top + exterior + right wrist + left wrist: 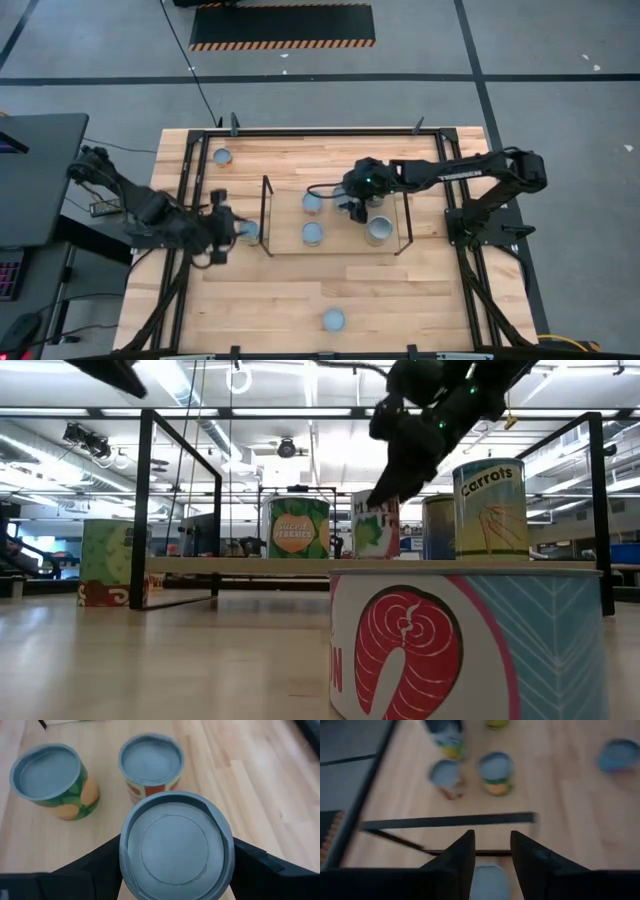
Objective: Pick and place cans onto a shelf
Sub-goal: Put the canned mixed fruits on the shelf
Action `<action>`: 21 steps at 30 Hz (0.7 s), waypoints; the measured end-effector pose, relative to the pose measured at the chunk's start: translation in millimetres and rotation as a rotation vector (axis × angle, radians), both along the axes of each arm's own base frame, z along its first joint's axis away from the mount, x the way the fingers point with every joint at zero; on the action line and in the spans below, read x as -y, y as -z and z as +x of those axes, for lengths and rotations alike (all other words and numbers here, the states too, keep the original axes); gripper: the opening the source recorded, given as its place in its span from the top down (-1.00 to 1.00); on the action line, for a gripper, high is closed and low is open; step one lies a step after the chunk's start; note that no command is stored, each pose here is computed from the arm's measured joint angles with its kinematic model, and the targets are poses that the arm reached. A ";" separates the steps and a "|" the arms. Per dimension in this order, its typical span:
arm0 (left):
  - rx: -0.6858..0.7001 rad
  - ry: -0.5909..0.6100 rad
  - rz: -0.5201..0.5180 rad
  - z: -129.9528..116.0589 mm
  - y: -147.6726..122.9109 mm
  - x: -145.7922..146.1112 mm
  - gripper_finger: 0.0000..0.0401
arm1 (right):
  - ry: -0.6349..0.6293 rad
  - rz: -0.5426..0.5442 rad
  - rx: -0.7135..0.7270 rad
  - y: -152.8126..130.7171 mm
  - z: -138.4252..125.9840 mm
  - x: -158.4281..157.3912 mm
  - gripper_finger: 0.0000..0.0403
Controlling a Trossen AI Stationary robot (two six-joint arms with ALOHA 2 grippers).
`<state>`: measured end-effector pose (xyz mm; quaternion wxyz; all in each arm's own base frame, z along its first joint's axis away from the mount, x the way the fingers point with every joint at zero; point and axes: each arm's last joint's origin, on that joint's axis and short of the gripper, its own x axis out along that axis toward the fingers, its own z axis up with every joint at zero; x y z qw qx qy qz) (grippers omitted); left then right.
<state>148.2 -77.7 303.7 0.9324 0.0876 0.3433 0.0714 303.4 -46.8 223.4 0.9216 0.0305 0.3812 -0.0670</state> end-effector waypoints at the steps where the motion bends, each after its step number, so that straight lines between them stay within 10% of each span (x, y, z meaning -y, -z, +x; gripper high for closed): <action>1: 0.005 -0.020 0.008 -0.4 -1.7 -5.6 0.35 | -0.011 0.011 -0.003 1.8 1.6 -0.2 -0.45; 21: -0.012 -0.114 0.005 -8.6 -4.3 -25.7 0.35 | 0.041 -0.047 -0.086 9.8 -2.4 0.8 -0.72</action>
